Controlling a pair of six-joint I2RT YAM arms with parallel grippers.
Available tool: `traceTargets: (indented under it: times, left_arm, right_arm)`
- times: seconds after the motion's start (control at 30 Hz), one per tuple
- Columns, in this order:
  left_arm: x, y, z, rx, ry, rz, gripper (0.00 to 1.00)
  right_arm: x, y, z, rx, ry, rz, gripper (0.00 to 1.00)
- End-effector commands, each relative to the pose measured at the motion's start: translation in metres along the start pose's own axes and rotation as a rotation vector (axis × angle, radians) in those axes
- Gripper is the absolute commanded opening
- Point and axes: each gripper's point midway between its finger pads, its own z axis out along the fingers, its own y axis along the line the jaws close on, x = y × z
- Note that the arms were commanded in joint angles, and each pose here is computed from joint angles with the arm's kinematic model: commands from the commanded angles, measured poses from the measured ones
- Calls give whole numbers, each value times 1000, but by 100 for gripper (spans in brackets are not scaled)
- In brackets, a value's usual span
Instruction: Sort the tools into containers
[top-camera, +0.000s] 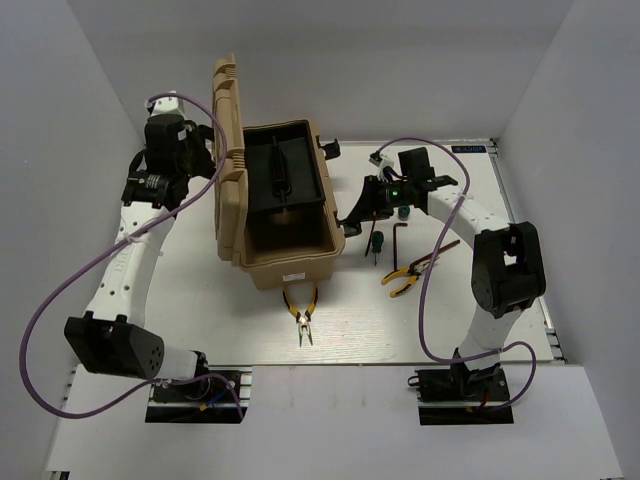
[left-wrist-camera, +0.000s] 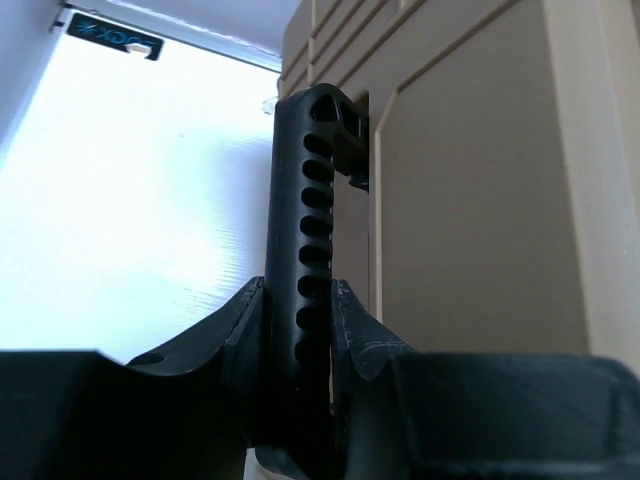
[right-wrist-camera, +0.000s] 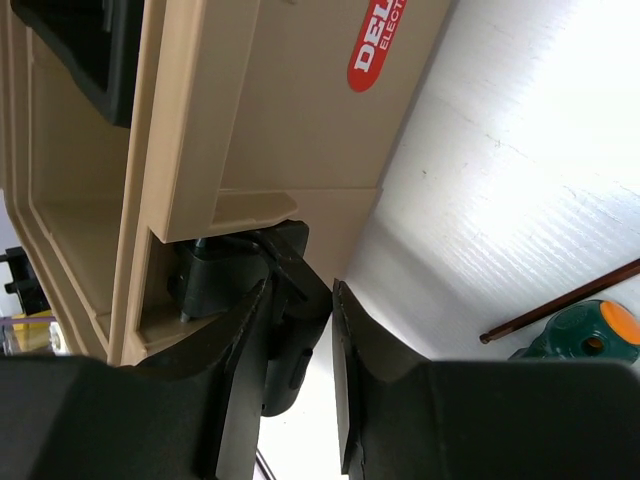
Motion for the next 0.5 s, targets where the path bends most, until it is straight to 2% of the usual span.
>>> traceTargets:
  times: [0.0,0.07,0.13,0.17,0.23,0.27,0.3,0.37,0.47]
  left_arm:
    - [-78,73,-43,-292,-295,-12,0]
    - [-71,80,-39,-309,-277,-9,2]
    - [-61,96,-38,-352,-260,-11,12]
    - [-60,100,-41,-360,-264,-24,26]
    - [-48,105,-38,-364,-243,-38,38]
    - [-42,112,-38,-381,-234,-48,53]
    - [-43,116,-38,-387,-235,-53,60]
    - [-39,120,-40,-391,-229,-82,70]
    - [-43,127,-42,-402,-236,-110,75]
  right_arm:
    - [5,-20,-21,82,-7,-5,0]
    - [6,-22,-22,86,-10,3,0]
    - [7,-24,-22,89,-10,8,0]
    - [6,-25,-24,93,-15,7,0]
    - [7,-25,-24,90,-13,14,0]
    - [6,-28,-25,94,-19,19,0]
    - [6,-27,-25,91,-19,17,0]
    - [6,-26,-25,87,-17,18,0]
    - [6,-25,-25,82,-17,17,0]
